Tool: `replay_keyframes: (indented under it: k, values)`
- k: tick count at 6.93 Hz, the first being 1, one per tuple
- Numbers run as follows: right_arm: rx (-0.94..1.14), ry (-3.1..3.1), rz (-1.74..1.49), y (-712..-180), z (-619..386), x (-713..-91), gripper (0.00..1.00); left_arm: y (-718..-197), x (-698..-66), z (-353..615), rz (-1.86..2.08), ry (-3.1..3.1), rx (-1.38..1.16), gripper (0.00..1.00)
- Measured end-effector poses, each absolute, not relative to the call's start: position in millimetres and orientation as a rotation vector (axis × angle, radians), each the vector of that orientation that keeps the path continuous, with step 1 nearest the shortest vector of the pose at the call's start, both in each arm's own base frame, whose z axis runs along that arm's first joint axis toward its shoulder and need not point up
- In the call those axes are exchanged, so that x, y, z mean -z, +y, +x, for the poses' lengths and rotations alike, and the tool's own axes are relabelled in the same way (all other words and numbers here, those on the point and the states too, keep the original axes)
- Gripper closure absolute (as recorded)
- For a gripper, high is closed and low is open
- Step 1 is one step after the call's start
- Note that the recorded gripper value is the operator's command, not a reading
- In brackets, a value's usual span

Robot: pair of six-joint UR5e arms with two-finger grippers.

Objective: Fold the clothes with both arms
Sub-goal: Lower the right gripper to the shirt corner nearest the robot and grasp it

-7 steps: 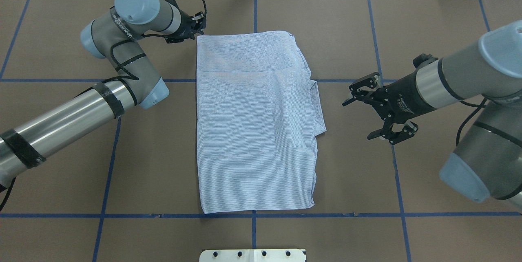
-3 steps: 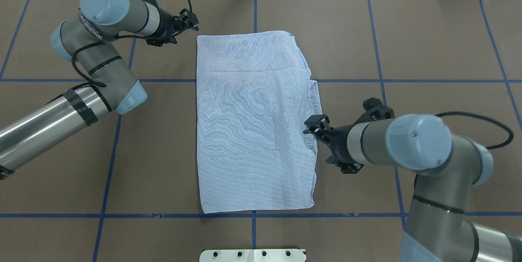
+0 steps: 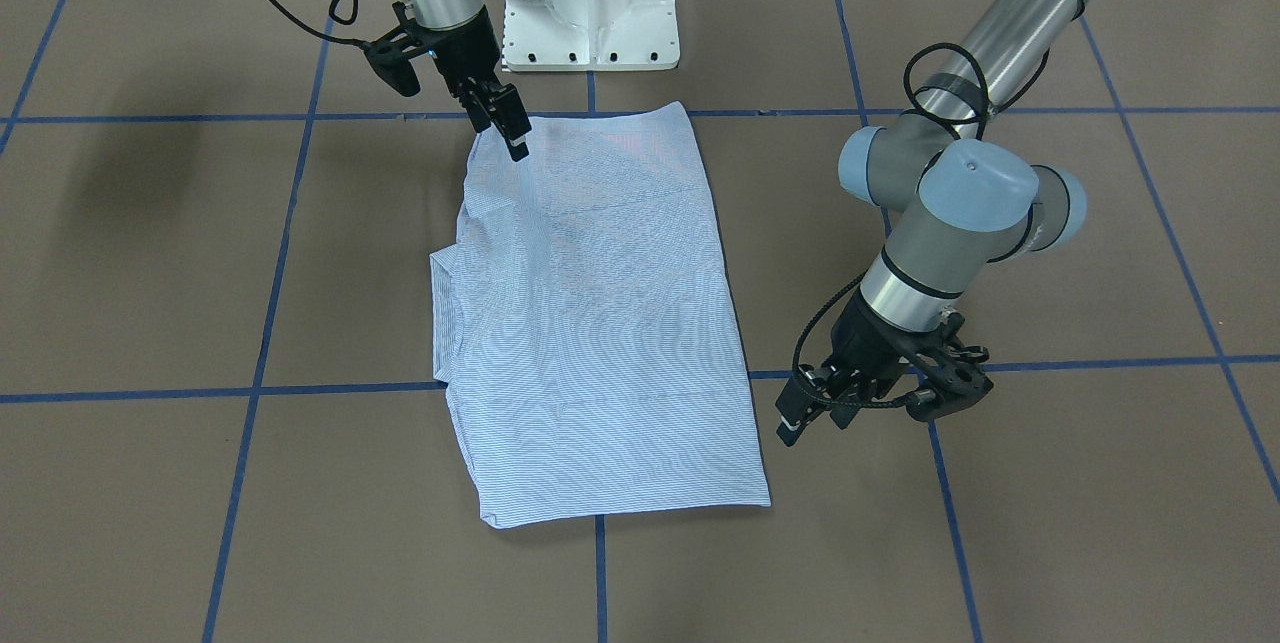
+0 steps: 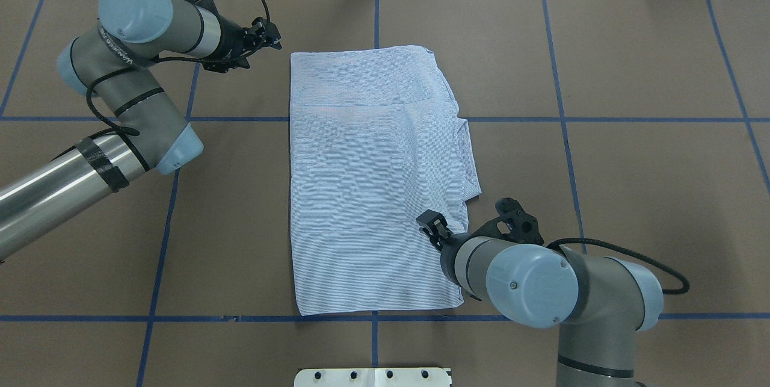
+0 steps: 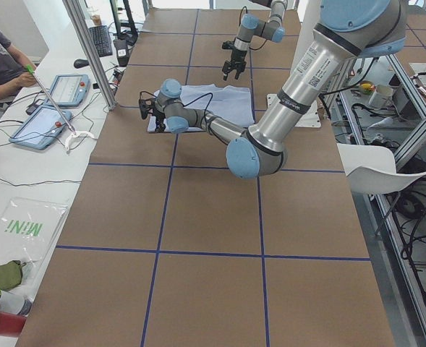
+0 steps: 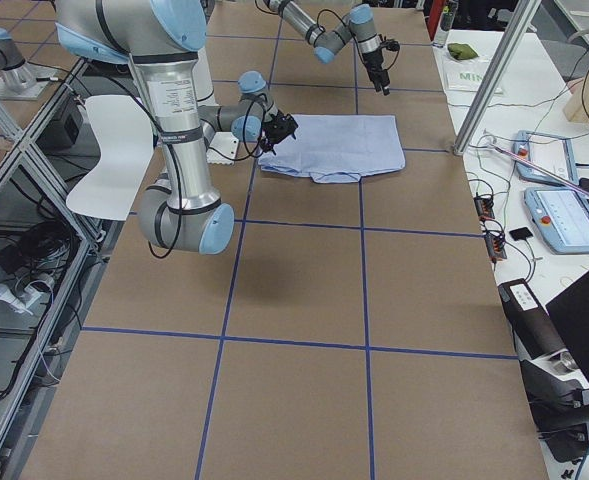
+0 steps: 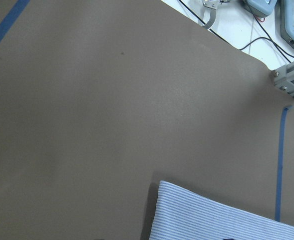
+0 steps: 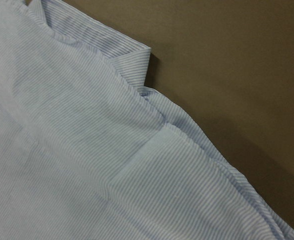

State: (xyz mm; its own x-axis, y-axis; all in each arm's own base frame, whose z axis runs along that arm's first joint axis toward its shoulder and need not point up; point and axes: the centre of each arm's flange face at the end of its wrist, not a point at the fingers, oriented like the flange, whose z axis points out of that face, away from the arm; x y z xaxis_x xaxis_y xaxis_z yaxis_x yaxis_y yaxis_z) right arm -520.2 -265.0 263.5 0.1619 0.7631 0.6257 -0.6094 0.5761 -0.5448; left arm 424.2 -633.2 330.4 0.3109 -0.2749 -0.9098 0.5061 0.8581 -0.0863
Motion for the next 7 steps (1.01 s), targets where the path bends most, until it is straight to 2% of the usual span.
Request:
replay_keyframes:
  k: [7]
  values:
    - [-1.043, -0.924, -0.202, -233.6, -554.2, -288.5, 0.06, -631.9, -336.0, 422.9, 0.229, 1.138, 0.533, 0.16]
